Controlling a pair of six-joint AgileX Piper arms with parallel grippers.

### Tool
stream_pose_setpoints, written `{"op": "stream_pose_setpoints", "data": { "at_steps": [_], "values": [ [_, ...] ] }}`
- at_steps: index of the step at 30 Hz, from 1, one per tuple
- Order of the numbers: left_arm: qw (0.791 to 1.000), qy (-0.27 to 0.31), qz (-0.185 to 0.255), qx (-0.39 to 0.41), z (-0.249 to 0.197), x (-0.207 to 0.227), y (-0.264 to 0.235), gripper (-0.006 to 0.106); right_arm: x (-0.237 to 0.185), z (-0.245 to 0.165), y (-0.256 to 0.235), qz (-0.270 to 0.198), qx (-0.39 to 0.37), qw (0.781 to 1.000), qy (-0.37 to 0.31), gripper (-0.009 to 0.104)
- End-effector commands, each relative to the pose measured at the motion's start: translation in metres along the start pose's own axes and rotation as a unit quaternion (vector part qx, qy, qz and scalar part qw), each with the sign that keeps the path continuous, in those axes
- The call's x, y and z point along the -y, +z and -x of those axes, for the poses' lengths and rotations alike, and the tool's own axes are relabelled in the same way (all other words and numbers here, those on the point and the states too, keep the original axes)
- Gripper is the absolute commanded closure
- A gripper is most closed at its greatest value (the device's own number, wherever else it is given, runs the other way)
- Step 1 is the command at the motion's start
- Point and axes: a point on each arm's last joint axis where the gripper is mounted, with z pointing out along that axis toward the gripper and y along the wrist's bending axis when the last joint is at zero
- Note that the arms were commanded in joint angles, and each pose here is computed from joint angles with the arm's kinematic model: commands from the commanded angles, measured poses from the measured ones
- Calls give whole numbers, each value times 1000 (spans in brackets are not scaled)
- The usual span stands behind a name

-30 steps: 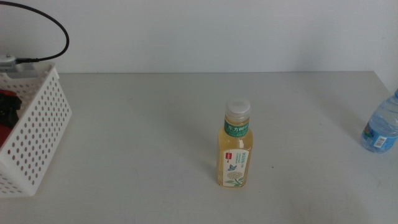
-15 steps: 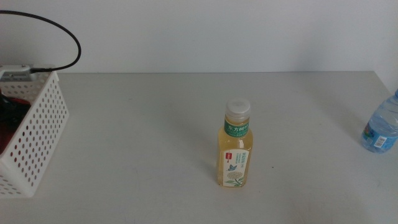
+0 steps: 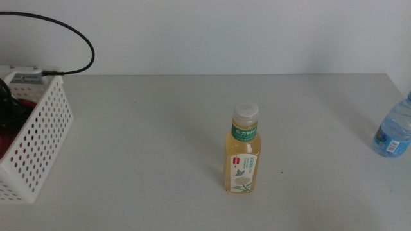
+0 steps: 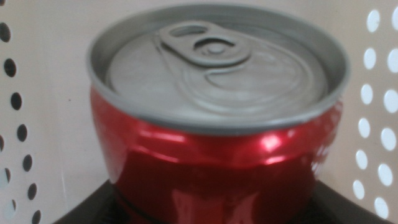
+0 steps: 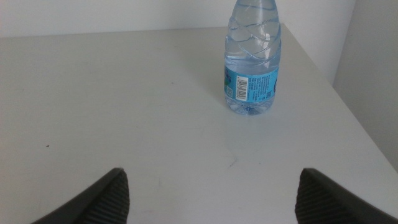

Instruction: Use arms to grab the bottles and put them into the dustbin to the left of the table.

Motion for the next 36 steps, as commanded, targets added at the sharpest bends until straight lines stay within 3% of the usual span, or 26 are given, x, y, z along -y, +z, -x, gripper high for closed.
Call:
{"op": "stream_pose_setpoints", "data": {
  "at_steps": [1,6,17,21,31,36],
  "values": [
    [999,5,14,50,10,4,-34,36,0,11,-3,-3,54,998,-10,20],
    [998,17,15,50,12,11,-33,32,0,11,-3,-3,54,998,-10,20],
    [998,22,28,45,11,11,-35,7,0,11,-3,-3,54,998,-10,20],
    [998,14,32,58,11,11,-49,7,0,11,-3,-3,54,998,-10,20],
    [984,17,52,171,5,24,-174,7,0,11,-3,-3,54,998,-10,20],
    [969,17,32,243,-17,42,-232,7,0,11,-3,-3,54,998,-10,20]
  ]
}}
